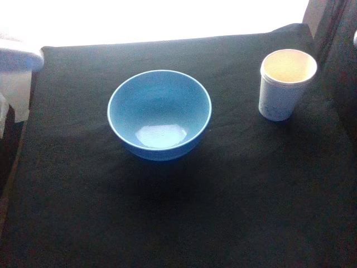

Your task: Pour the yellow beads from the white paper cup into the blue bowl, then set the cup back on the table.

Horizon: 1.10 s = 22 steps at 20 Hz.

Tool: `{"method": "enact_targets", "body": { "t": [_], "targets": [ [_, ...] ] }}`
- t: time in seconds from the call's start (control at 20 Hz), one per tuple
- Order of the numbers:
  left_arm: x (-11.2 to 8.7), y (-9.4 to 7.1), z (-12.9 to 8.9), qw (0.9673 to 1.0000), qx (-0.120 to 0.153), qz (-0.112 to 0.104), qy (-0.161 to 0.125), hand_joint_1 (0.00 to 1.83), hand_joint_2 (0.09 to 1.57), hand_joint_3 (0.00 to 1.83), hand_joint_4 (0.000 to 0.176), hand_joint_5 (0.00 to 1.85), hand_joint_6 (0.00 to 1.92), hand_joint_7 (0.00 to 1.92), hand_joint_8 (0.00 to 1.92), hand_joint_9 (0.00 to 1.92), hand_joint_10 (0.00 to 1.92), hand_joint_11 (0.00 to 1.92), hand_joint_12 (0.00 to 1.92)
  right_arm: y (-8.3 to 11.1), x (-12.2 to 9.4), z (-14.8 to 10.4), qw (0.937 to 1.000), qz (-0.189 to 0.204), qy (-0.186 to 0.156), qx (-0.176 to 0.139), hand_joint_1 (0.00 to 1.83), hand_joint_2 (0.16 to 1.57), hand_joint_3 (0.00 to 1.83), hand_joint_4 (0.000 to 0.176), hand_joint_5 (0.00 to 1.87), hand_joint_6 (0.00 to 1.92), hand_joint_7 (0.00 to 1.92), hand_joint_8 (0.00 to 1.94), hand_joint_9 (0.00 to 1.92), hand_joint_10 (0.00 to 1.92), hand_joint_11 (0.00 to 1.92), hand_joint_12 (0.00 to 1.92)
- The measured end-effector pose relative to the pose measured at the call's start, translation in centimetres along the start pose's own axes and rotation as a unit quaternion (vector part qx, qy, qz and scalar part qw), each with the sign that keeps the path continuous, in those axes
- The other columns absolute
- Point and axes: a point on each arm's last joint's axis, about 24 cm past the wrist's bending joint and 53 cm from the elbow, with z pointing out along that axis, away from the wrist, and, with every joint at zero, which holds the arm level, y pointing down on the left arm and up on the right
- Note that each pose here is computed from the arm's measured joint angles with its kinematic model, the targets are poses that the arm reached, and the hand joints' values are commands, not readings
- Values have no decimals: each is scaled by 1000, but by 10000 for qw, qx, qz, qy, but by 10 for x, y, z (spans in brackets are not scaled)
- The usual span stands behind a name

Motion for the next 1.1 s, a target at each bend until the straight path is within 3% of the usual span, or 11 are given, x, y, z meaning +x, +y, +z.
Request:
{"method": "enact_targets", "body": {
  "t": [0.15, 0.2, 0.3, 0.35, 0.45, 0.65, 0.7, 0.75, 0.8, 1.05, 1.1],
  "targets": [
    [0, -1, 0, 10000, 15, 18, 8, 444, 827, 13, 91, 18, 0, 67, 4, 37, 4, 0, 0, -1, 2, 0, 10000, 14, 13, 2, 575, 835, 0, 21, 58, 0, 181, 5, 164, 2, 0, 275],
    [1, 0, 0, 10000, 3, 25, 23, 462, 812, 5, 108, 30, 5, 69, 4, 33, 2, 0, 0, -3, 4, 0, 10000, 30, 25, 25, 582, 842, 1, 29, 14, 0, 158, 3, 147, 2, 0, 209],
    [2, 0, 0, 10000, -3, 39, 52, 491, 794, 0, 112, 29, 4, 55, 0, 16, 0, 0, 0, -8, 10, 1, 9998, 36, 114, 127, 613, 844, 1, 46, 0, 0, 145, 1, 141, 1, 0, 306],
    [3, 1, 0, 10000, -17, 42, 60, 504, 812, 4, 91, 21, 0, 41, 0, 6, 0, 0, 0, -12, 11, 1, 9997, 59, 133, 187, 650, 821, 0, 61, 0, 0, 125, 0, 124, 0, 0, 321],
    [4, 1, 0, 9999, -29, 50, 90, 533, 821, 7, 80, 30, 4, 47, 4, 14, 4, 0, 0, -22, 18, 2, 9992, 219, 171, 280, 724, 793, 0, 80, 0, 0, 76, 0, 94, 0, 0, 313],
    [6, 1, 0, 9999, -23, 61, 117, 554, 835, 9, 78, 36, 3, 48, 1, 25, 6, 0, 0, -41, 43, 4, 9959, 707, 297, 472, 825, 744, 0, 60, 0, 0, 21, 2, 35, 0, 0, 166],
    [6, 1, 0, 9999, -23, 61, 117, 553, 833, 7, 83, 36, 3, 41, 0, 20, 4, 0, 0, -45, 49, 5, 9943, 881, 305, 511, 821, 750, 0, 68, 0, 0, 14, 1, 34, 1, 0, 173],
    [6, 1, 0, 9999, -25, 59, 118, 555, 849, 13, 79, 29, 0, 18, 0, 16, 2, 0, 0, -49, 52, 5, 9933, 981, 274, 542, 779, 765, 2, 52, 0, 0, 20, 1, 42, 2, 0, 224],
    [6, 1, 0, 9999, -19, 62, 120, 563, 851, 11, 70, 19, 0, 20, 3, 14, 1, 0, 0, -55, 53, 2, 9922, 1054, 224, 633, 735, 774, 3, 72, 0, 0, 4, 0, 27, 0, 0, 192],
    [9, 1, 1, 9999, -9, 55, 142, 550, 854, 9, 62, 3, 0, 10, 0, 20, 2, 0, 0, -79, 61, -11, 9865, 1298, 149, 984, 760, 803, 8, 70, 0, 0, 17, 4, 25, 2, 0, 200],
    [10, 1, 1, 9999, -7, 50, 148, 547, 859, 11, 59, 0, 0, 7, 0, 18, 1, 0, 0, -82, 63, -13, 9858, 1319, 145, 1026, 751, 801, 4, 78, 0, 0, 19, 2, 31, 3, 0, 220]
  ]
}}
